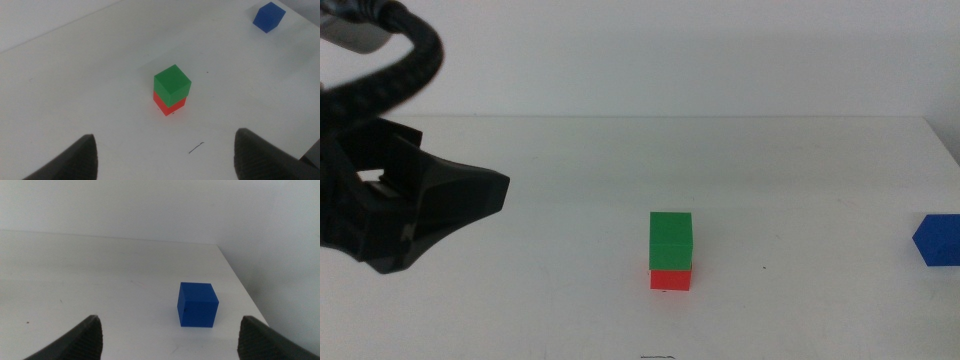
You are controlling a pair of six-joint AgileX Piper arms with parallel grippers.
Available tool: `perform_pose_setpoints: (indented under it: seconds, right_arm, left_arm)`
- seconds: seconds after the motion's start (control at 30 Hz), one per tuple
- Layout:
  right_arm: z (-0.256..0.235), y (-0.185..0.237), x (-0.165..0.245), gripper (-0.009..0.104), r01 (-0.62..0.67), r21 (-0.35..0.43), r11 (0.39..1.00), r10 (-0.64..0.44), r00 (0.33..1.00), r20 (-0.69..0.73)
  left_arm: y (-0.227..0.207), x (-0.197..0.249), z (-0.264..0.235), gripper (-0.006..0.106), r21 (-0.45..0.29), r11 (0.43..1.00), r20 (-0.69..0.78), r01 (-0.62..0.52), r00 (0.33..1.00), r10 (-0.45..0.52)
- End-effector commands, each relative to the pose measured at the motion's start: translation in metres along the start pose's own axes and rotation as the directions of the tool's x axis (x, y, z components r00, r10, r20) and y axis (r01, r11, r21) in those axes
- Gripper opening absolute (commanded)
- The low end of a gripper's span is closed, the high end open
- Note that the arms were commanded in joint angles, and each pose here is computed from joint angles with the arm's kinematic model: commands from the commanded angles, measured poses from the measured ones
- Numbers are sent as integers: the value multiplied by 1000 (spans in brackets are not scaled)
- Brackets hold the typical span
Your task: Stack red cubes first, then green, then blue cubes in a specific spot.
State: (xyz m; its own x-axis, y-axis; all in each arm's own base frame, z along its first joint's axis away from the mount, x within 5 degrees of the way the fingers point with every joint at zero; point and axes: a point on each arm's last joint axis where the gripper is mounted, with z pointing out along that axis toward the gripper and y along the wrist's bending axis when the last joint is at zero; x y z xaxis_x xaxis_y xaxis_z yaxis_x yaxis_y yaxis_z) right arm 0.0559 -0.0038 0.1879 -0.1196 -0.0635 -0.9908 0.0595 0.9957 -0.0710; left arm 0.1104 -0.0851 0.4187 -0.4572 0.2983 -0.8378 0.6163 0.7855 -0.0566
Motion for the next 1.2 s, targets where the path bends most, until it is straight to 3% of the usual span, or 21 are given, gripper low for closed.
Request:
perform_pose_setpoints:
  seconds: [0.0,0.13,0.23,0.4,0.57,0.83,1.07,1.17]
  right_arm:
    - [-6,-2,-23,92,15,18,1000,-17,994,110]
    - [-14,-5,-56,92,15,15,1000,-16,999,51]
    - [-16,-8,-100,92,14,3,1000,-14,993,-120]
    - [3,-14,-153,92,86,-12,996,-85,946,-314]
    - [34,-14,-197,92,33,-64,997,-60,875,-480]
    - [89,-16,-223,92,-34,-58,998,-24,633,-774]
    - [141,-18,-224,92,15,-107,994,-95,600,-794]
    - [160,-25,-212,92,12,-104,995,-93,547,-832]
  left_arm:
    - [-2,-11,-9,93,9,1000,101,9,995,-10]
    - [-1,-11,-9,93,4,1000,101,6,995,-6]
    - [-1,-11,-9,93,4,1000,101,6,995,-6]
    - [-1,-11,-9,93,4,1000,101,6,995,-6]
    - [-1,-11,-9,93,4,1000,101,6,995,-6]
    - [-1,-11,-9,93,4,1000,101,6,995,-6]
    - [-1,-11,-9,93,4,1000,101,6,995,-6]
    - [-1,-11,-9,93,4,1000,101,6,995,-6]
